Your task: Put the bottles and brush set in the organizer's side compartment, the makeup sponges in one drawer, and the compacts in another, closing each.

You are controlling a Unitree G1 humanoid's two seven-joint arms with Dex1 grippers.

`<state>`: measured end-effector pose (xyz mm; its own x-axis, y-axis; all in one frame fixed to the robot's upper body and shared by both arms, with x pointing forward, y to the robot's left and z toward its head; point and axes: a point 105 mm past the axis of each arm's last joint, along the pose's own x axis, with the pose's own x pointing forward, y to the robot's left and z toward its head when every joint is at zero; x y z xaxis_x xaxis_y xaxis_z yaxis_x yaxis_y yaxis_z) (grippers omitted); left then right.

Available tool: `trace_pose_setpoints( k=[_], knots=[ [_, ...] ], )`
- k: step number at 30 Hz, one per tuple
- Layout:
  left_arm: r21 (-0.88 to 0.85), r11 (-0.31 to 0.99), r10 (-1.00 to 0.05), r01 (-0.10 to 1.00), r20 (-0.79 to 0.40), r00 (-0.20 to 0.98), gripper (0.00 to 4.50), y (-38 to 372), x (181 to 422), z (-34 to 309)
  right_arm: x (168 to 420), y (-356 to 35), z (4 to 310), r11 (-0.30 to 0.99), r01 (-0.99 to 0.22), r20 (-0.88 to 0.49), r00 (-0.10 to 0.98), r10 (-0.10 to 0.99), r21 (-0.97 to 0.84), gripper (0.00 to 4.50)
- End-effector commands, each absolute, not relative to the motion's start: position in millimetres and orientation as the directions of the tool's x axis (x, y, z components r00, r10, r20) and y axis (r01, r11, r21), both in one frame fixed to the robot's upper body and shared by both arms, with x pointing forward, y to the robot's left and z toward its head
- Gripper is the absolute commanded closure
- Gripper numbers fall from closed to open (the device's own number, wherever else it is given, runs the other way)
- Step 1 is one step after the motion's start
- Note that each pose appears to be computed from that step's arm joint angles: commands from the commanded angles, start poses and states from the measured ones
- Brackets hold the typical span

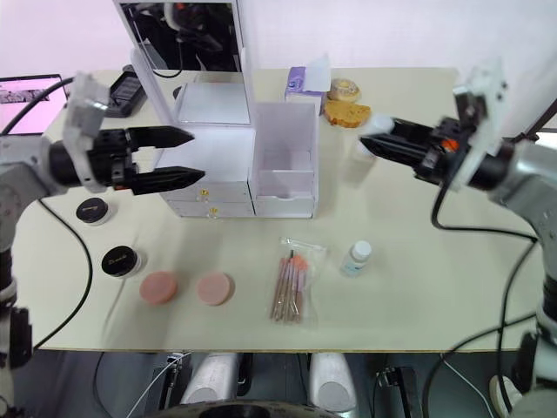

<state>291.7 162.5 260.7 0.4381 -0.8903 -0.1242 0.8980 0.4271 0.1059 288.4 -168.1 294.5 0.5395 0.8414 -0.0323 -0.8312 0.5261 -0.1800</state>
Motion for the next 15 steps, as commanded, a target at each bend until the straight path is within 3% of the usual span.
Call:
trace_pose_setpoints(
  k=[1,6,10,15],
  knots=[
    [0.174,0.48,-0.869,0.86,-0.041,0.493,0.0,177,280,275,290,-146,299,0.423,-0.893,-0.043,0.434,0.9,-0.157,3.77],
    [0.16,0.551,-0.824,0.819,-0.047,0.564,0.0,189,271,263,311,-124,284,0.383,-0.908,-0.1,0.403,0.91,-0.17,3.77],
    [0.152,0.57,-0.813,0.807,-0.041,0.581,0.0,191,265,260,337,-117,275,0.429,-0.881,-0.083,0.452,0.888,-0.201,3.77],
    [0.143,0.586,-0.803,0.798,-0.034,0.595,0.0,196,258,259,347,-116,269,0.419,-0.877,-0.1,0.451,0.887,-0.236,3.77]
  ],
)
